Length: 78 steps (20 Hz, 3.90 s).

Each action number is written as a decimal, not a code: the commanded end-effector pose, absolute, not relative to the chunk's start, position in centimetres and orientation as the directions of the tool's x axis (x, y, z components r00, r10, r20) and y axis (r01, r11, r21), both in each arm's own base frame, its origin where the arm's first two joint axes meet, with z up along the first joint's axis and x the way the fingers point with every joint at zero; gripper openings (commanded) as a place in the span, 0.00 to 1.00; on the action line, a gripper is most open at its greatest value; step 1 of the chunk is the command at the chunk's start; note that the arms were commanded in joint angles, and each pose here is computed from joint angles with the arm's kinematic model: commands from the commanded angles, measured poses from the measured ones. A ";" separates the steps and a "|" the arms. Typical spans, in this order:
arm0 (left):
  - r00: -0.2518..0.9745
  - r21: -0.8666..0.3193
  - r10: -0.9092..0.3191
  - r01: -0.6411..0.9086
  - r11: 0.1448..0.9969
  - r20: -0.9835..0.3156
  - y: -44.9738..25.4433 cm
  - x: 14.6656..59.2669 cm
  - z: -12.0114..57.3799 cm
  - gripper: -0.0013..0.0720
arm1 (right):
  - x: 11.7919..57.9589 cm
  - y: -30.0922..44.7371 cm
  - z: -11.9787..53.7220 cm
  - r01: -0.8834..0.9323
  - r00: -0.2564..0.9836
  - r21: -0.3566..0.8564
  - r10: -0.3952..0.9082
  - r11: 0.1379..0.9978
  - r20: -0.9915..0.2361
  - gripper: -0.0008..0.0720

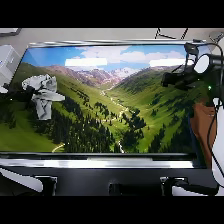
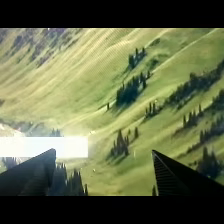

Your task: Fold the clothes and pants, and hang the long-sleeved shirts on hangers.

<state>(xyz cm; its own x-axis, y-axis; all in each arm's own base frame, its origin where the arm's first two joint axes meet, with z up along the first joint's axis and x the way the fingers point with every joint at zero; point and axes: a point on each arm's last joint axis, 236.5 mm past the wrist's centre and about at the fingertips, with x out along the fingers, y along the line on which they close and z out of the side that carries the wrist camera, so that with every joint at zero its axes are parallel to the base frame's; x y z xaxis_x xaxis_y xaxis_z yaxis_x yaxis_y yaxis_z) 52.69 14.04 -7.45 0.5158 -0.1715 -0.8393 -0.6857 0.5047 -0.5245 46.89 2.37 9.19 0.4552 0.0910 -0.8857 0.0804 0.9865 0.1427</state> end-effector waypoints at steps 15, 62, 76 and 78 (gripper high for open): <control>0.160 -0.400 -0.666 0.691 0.603 -0.728 -35.1 31.1 13.2 0.05 | 38.0 1.7 15.0 0.013 0.375 0.073 0.063 0.997 -0.925 0.94; -0.182 -0.744 -0.723 0.107 0.660 -0.667 -36.1 15.5 -8.3 0.05 | 16.7 12.3 -11.7 0.318 -0.292 0.424 0.513 0.848 -0.807 0.40; 0.818 -0.333 -0.509 0.574 0.748 0.267 -13.2 25.9 50.8 0.04 | 31.4 6.6 49.3 -0.271 0.960 0.093 0.276 0.958 -0.045 0.08; 0.778 -0.278 -0.492 0.609 0.743 0.391 -12.2 21.6 55.5 0.04 | 27.5 6.4 53.4 -0.279 0.959 0.099 0.271 0.955 0.083 0.08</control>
<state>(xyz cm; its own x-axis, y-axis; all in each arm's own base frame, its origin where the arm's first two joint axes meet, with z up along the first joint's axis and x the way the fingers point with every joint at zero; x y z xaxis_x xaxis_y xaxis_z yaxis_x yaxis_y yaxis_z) 28.96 -16.19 44.89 0.7984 -0.5932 0.1036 0.5805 0.7126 -0.3940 34.27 7.44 42.38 0.9208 0.3111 -0.2351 -0.2818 0.9476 0.1501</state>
